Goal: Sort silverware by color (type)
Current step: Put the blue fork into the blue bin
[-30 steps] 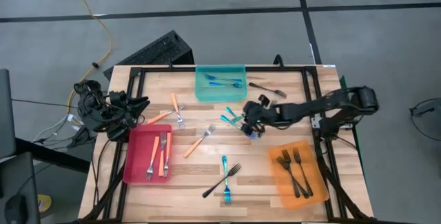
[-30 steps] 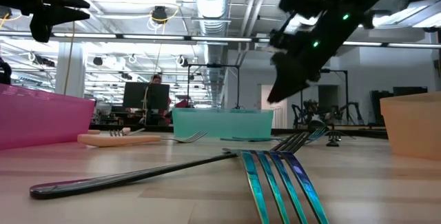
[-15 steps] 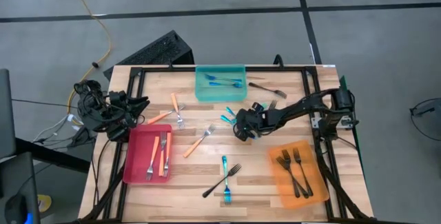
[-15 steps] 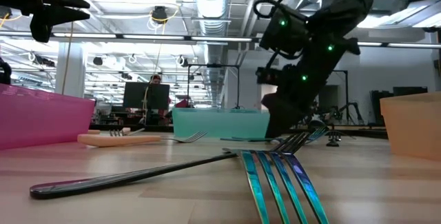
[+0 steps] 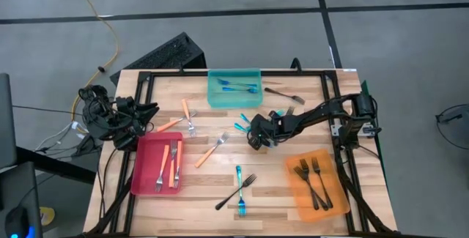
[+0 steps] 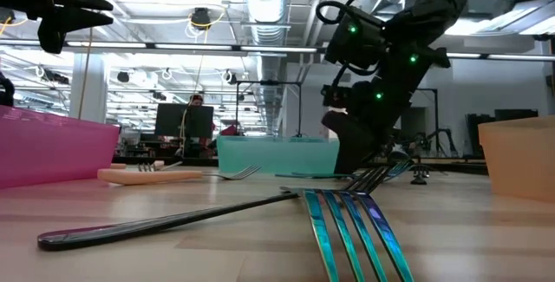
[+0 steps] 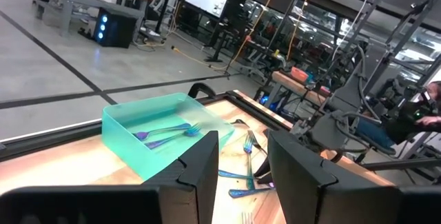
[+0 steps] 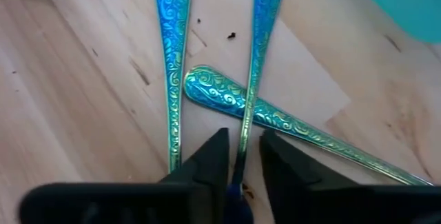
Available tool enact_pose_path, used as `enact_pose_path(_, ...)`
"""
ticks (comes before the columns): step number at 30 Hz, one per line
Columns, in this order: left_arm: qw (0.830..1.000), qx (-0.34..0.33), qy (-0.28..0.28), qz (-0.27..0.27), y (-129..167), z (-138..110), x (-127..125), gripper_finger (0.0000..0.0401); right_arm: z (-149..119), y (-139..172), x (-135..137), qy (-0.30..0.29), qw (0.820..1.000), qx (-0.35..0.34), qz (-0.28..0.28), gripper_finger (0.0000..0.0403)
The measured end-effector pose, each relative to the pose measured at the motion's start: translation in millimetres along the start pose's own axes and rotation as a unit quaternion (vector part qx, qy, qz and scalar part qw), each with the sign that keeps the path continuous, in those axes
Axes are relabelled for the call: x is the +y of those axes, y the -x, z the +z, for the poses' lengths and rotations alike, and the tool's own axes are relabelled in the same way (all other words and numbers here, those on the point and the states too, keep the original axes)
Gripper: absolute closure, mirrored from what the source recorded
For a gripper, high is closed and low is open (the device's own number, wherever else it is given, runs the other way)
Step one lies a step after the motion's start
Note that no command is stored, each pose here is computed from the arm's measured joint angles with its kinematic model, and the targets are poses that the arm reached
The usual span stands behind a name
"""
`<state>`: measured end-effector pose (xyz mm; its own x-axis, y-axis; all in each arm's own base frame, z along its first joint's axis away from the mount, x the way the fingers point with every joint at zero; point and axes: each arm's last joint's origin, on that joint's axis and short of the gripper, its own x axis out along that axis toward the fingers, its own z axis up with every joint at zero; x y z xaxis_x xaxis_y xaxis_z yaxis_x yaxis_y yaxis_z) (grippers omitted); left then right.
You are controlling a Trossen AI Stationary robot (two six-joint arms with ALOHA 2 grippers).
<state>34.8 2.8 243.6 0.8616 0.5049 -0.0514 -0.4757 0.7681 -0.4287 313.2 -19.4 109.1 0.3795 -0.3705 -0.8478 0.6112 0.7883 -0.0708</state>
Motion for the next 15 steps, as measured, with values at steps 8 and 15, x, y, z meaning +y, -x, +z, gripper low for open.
enact_pose_path(8, 1.000, 0.000, 0.000, 0.000, 0.0, 0.0, 0.0, 0.0289, -0.5, -0.2, 0.1, -0.009, 1.000, 0.002, 0.002, 0.0383)
enact_pose_path(15, 1.000, 0.000, 0.000, 0.000, 0.0, 0.0, 0.0, 0.0289, 0.7, 2.2, 0.7, -0.012, 1.000, -0.007, 0.007, 0.0383)
